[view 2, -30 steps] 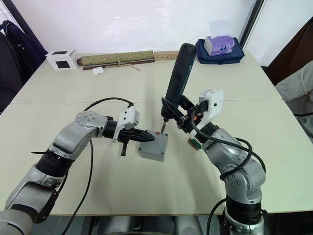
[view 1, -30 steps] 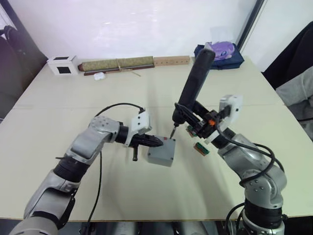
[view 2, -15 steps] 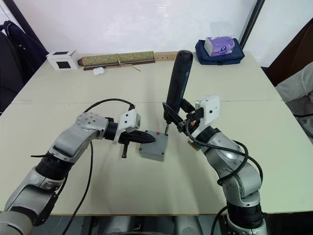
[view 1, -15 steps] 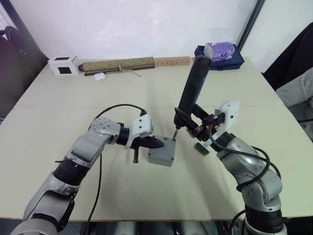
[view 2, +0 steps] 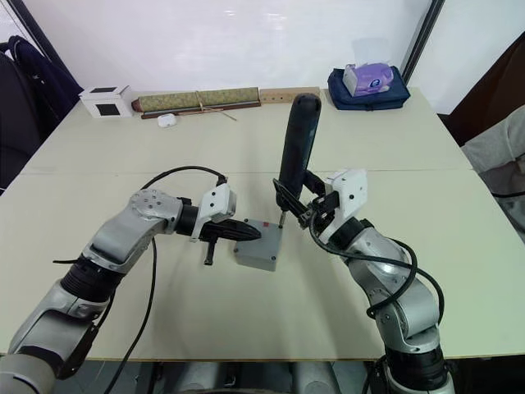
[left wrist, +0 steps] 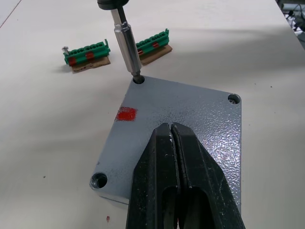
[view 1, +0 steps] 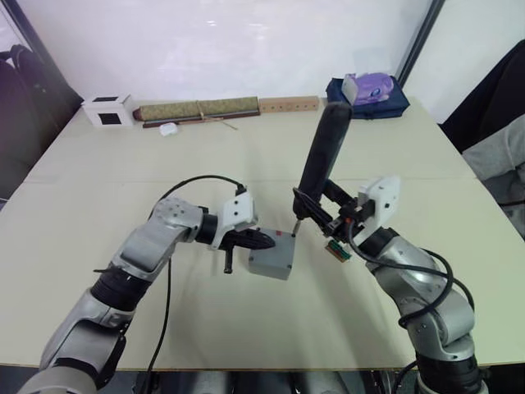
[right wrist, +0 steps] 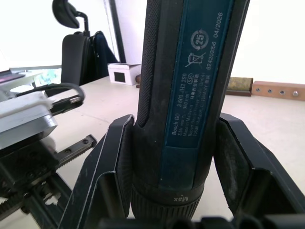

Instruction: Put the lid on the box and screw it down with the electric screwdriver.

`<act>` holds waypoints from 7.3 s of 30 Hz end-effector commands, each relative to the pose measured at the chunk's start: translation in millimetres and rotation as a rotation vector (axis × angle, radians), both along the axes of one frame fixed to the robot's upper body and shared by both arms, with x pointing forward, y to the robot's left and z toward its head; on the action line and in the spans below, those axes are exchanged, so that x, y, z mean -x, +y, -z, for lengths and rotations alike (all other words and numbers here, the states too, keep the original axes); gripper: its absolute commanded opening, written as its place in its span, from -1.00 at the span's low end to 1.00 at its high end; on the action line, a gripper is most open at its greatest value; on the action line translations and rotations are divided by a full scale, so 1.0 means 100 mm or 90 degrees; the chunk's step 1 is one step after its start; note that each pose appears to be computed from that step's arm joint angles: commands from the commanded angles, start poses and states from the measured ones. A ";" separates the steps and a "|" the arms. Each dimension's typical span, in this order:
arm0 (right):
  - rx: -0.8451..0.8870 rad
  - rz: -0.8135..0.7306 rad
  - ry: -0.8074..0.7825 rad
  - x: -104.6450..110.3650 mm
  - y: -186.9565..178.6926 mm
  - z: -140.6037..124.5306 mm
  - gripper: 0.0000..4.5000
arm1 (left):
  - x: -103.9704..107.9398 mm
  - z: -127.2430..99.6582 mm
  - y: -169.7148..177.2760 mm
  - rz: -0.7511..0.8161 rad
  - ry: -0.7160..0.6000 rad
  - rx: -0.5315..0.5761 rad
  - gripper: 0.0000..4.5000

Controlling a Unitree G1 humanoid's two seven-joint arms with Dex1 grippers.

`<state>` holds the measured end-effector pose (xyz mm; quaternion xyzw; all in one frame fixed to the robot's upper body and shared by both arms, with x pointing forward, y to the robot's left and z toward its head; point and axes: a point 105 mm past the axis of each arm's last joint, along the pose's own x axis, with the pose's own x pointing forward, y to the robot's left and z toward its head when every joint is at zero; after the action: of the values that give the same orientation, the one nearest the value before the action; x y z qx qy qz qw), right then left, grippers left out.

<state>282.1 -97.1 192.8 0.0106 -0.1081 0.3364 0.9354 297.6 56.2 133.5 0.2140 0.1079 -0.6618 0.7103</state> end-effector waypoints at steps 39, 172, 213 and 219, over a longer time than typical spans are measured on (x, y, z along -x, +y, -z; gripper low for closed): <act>0.067 -0.037 0.099 0.03 0.16 0.65 -0.19 | 0.06 0.20 0.02 -0.010 0.027 -0.028 -1.00; 0.398 -0.351 0.287 0.36 0.14 0.85 0.97 | -0.04 0.28 0.22 -0.043 0.009 -0.063 -1.00; 0.198 0.058 0.219 -0.71 -0.70 0.71 0.34 | -0.09 -0.51 0.11 -0.047 0.045 0.108 -1.00; 0.200 0.057 0.211 -0.75 -0.67 0.70 -0.14 | -0.10 -0.47 0.12 -0.053 0.045 0.102 -1.00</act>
<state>352.8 -164.5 107.1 -0.0791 0.1289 0.3017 0.9413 310.9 70.8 174.8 0.1199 0.1011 -0.6401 0.7521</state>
